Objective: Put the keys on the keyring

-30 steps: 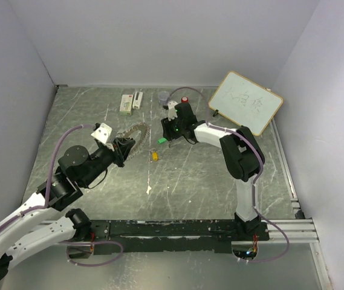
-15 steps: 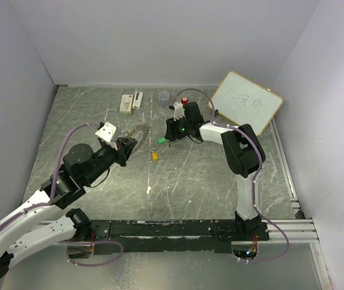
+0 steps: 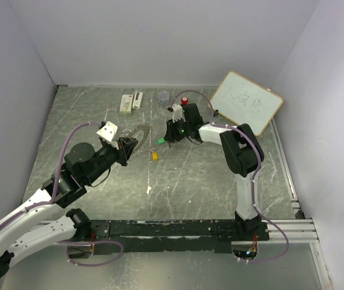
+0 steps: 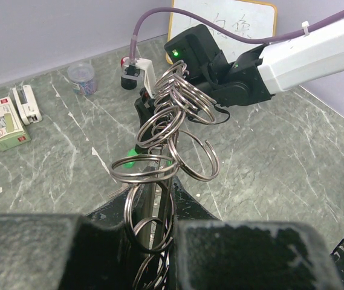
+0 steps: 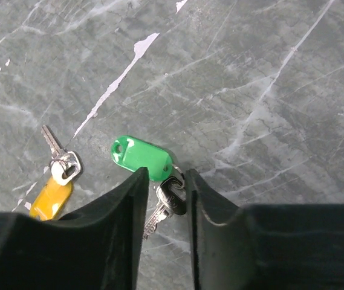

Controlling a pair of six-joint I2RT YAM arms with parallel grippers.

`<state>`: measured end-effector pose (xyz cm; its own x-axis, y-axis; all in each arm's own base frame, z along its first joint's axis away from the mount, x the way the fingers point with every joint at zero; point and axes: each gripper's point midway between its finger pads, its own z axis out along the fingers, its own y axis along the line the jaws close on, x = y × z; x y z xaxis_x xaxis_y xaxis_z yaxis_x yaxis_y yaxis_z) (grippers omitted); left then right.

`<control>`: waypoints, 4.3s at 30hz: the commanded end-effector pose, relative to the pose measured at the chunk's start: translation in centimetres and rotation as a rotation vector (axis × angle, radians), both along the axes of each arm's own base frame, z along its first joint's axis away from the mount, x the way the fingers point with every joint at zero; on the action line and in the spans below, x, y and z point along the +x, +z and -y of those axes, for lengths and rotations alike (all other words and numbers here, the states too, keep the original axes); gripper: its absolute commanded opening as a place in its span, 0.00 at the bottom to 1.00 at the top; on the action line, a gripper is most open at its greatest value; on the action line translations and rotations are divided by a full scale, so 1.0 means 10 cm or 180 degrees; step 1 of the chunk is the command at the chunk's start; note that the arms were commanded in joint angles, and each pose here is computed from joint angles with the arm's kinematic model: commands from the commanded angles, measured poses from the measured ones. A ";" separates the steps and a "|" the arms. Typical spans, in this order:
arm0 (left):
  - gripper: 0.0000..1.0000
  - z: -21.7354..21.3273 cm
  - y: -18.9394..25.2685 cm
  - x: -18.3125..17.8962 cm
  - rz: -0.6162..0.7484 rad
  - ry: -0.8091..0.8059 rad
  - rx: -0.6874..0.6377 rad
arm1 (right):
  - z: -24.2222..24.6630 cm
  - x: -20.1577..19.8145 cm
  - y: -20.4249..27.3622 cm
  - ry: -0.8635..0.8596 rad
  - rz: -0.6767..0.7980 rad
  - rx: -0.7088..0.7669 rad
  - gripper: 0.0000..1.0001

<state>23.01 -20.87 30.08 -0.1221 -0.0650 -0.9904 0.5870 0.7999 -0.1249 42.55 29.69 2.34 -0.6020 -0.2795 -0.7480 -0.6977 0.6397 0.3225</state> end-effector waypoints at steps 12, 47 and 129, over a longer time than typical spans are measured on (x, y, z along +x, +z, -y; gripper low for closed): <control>0.07 -0.01 0.32 -0.01 0.0188 -0.0004 -0.0255 | 0.08 -0.05 0.10 -0.0116 0.0188 0.0052 0.00; 0.07 0.52 0.18 0.21 0.0617 -0.0521 -0.0021 | 0.49 -1.42 3.42 0.0471 0.2391 0.1052 0.00; 0.07 0.70 0.30 0.38 0.1210 -0.0738 0.0736 | 0.22 -1.86 3.20 0.0503 0.1224 0.1735 0.00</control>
